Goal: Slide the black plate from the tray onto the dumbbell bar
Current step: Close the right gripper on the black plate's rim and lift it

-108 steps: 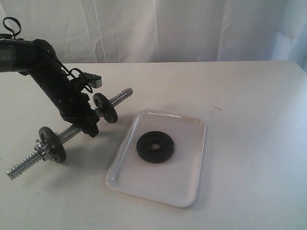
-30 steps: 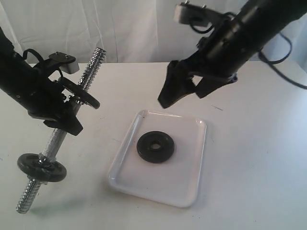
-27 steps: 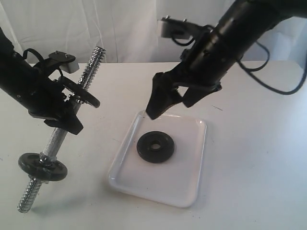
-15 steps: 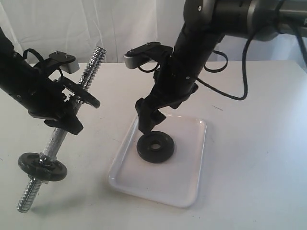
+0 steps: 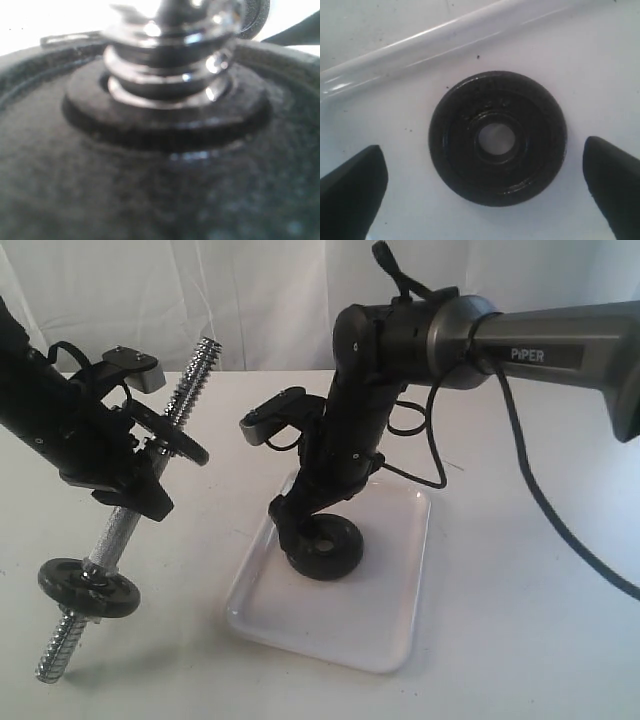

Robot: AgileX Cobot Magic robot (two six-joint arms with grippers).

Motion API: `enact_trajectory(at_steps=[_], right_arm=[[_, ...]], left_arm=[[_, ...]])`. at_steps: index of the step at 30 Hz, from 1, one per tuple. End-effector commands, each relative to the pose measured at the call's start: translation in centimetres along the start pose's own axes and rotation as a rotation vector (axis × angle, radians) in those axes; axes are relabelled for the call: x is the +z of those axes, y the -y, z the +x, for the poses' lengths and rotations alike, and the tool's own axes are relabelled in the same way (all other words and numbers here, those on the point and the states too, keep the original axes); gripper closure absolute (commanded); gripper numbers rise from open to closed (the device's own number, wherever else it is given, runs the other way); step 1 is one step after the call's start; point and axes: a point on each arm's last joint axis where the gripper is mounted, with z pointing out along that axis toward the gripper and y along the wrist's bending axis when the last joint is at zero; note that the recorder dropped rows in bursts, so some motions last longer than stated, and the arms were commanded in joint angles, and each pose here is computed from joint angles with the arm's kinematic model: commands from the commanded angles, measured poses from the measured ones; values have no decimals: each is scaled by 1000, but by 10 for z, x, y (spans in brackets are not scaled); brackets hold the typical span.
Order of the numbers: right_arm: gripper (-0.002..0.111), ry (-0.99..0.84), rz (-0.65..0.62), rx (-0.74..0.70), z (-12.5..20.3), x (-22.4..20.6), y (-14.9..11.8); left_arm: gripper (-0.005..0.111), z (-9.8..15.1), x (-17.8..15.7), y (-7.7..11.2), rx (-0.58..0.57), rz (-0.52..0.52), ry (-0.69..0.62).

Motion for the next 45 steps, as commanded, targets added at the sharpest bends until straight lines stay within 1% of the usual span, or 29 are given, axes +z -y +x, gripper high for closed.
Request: enact_trajectory(at_steps=[1,7,18,26,30,36,45], right_arm=[[3,19,29,-17,-3,7,4],[3,6,50,-28,-3,22,9],[3,-32,37,-22,1,46,12],[3,-57,49,-40,4,48,13],[3,-92,78,-59,7,48,16],[3,-119,76,-43,9,48,16],[3,-162,55,-27,13,68,13]], left_arm=[[107,-15,-26,15,-32,37,137],[107,-15,-26,15,-32,37,137],[107,-15,-26,15,-32,37,137],[107,-15,-26,15,-32,36,138],[107,-15,-26,15,-32,36,138],[107,-15,-26,15,-32,34,139],[107,-15,-26,15,-32,34,139]])
